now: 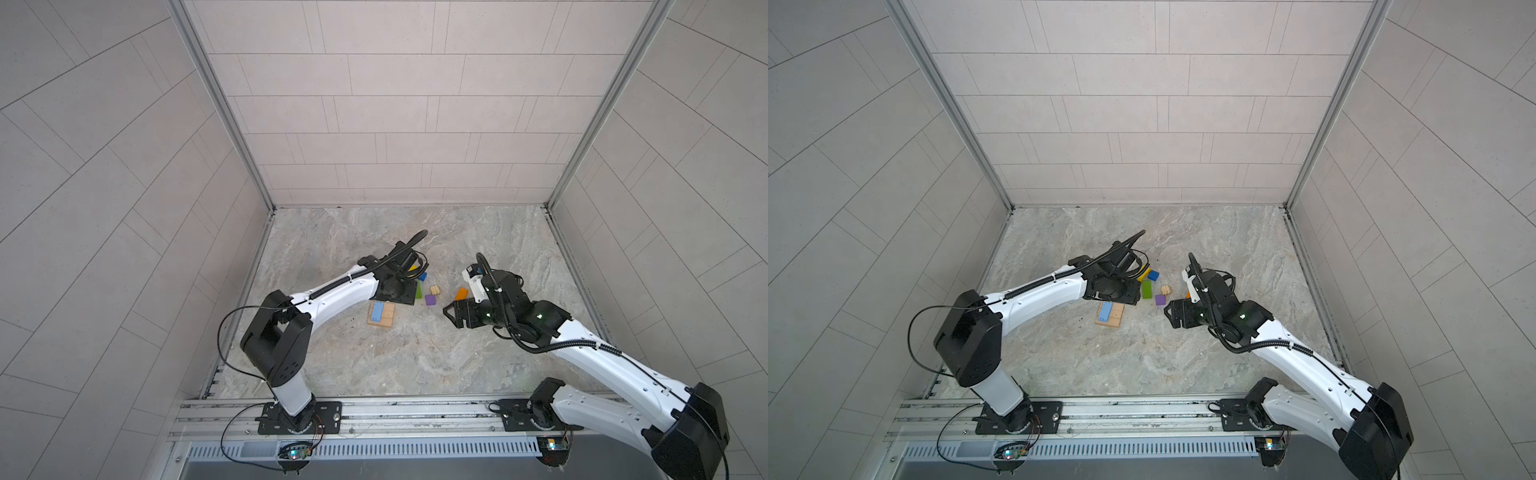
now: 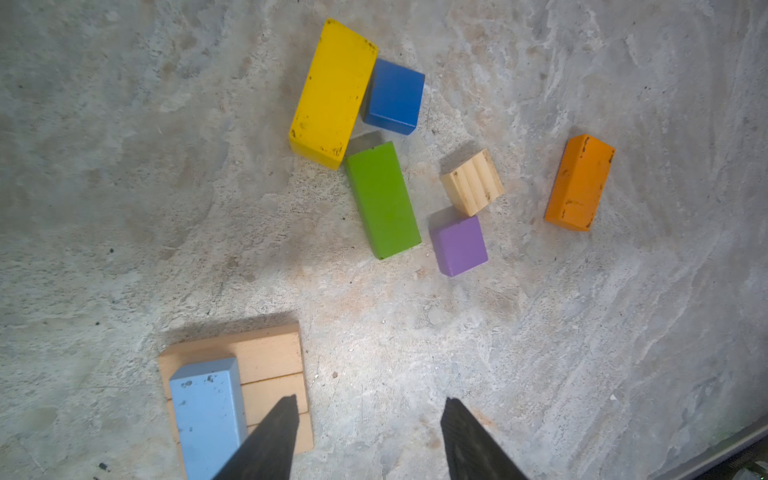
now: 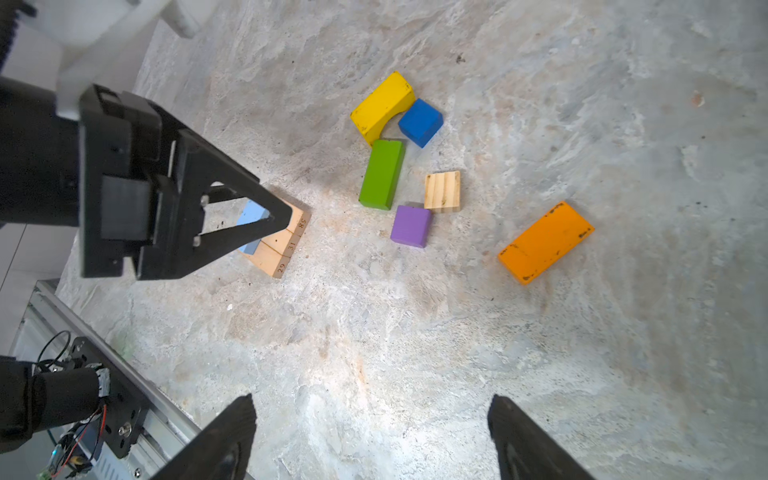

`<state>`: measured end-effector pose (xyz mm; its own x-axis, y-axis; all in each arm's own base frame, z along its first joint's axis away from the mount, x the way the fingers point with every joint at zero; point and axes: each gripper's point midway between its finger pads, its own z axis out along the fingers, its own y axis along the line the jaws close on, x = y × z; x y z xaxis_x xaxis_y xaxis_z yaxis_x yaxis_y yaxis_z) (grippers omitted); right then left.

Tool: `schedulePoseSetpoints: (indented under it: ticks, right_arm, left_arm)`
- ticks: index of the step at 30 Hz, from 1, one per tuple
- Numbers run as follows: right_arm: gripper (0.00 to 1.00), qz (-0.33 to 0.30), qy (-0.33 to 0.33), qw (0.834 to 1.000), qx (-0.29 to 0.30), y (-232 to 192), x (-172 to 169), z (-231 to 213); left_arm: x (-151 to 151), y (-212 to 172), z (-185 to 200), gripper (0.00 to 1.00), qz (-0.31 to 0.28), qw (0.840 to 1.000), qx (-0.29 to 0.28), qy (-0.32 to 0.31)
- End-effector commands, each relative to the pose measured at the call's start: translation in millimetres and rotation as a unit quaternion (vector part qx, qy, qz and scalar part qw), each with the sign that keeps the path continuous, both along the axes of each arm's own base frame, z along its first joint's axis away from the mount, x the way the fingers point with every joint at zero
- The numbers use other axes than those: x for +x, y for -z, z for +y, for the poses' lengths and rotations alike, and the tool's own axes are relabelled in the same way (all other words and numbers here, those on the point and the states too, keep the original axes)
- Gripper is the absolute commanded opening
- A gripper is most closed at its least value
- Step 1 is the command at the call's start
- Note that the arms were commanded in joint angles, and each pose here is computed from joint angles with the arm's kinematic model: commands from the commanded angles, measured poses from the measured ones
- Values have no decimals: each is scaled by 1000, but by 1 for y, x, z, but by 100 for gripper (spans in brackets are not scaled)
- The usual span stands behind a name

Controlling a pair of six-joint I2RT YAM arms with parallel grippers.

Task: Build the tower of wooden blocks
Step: 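Open the left gripper and lift it off the light blue block, then draw the left gripper back while moving the right gripper over the green block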

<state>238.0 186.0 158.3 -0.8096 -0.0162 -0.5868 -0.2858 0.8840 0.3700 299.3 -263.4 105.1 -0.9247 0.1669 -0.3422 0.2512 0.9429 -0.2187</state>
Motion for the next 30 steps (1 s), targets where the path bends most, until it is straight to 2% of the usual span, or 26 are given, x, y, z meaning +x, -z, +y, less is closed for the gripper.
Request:
schedulePoseSetpoints:
  ticks: [1, 12, 15, 19, 21, 30]
  right_arm:
    - [84, -13, 22, 1000, -16, -8, 12, -6]
    - [69, -3, 30, 999, -11, 8, 63, 32]
    - [60, 6, 36, 999, -12, 18, 78, 42]
    - [55, 17, 37, 999, -27, 35, 92, 56]
    - [48, 31, 29, 998, -37, 45, 96, 65]
    - [47, 70, 59, 992, -85, 86, 119, 75]
  left_arm:
    - [0, -20, 3, 67, -5, 1000, 6, 12]
    - [-9, -64, 53, 83, -17, 999, -35, 7]
    - [-14, -74, 66, 87, -28, 999, -42, 9]
    - [-23, -80, 79, 88, -26, 998, -61, 8]
    - [-25, -81, 85, 88, -26, 997, -74, 8]
    - [-37, -74, 103, 88, -20, 995, -99, 11]
